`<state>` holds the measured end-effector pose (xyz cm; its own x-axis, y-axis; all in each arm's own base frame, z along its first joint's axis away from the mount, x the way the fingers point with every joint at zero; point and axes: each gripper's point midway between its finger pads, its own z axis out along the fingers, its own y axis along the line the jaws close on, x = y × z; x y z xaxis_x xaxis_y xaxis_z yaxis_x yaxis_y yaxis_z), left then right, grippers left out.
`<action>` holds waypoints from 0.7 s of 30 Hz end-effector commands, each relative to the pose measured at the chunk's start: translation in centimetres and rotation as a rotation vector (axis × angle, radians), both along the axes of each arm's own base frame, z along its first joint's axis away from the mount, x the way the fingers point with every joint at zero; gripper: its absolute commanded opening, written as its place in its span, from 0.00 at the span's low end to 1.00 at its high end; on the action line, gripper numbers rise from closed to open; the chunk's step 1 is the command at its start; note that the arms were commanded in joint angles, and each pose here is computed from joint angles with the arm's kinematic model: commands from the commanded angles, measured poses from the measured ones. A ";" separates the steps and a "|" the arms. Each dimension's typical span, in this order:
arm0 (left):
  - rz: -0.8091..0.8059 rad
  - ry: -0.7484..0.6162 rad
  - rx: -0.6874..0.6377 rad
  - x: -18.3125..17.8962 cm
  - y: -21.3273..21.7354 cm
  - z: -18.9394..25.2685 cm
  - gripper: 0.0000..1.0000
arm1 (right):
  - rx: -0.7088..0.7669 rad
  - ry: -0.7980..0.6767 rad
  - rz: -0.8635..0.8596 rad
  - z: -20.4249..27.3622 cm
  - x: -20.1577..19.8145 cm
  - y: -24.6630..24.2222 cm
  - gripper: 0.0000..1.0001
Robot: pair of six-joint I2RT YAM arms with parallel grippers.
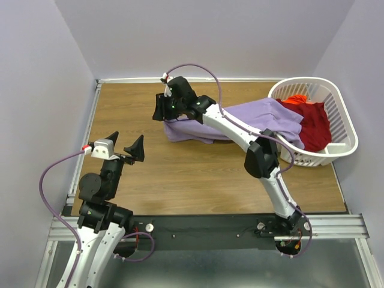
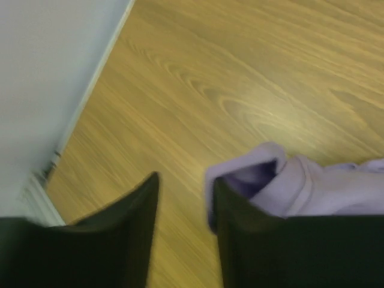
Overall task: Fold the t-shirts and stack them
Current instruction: Move the tshirt to the center of the board
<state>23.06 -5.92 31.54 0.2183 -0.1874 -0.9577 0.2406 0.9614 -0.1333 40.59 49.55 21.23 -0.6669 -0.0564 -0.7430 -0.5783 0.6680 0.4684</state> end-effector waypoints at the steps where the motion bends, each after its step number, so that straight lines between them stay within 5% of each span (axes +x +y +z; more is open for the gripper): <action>1: 0.027 -0.018 0.003 0.0 0.5 0.2 0.99 | 0.081 -0.074 0.031 6.8 -2.3 -1.4 0.55; 2: 0.024 -0.015 0.005 0.1 0.4 0.1 0.99 | 0.036 -0.116 -0.043 7.0 -1.5 -3.0 0.63; 3: 0.023 -0.017 0.003 0.1 0.4 0.1 0.99 | -0.053 -0.120 -0.073 4.6 -1.5 -4.9 0.66; 4: 0.024 -0.014 0.005 0.1 0.4 0.0 0.99 | -0.064 -0.197 -0.178 7.9 -1.0 -8.0 0.68; 12: 0.014 -0.005 0.014 0.4 0.1 -0.2 0.99 | -0.440 -0.285 -0.500 7.3 -2.4 -27.5 0.89; 21: 0.003 0.013 0.023 0.9 -0.2 -0.8 0.99 | -0.799 -0.212 -0.345 2.0 -8.7 -34.3 1.00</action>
<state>23.58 -6.04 31.07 0.2016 -0.1759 -0.9636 0.2364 0.9634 -0.1264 34.35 18.73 27.95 -0.4932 -0.1868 -0.8496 -0.2351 0.9690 -0.0766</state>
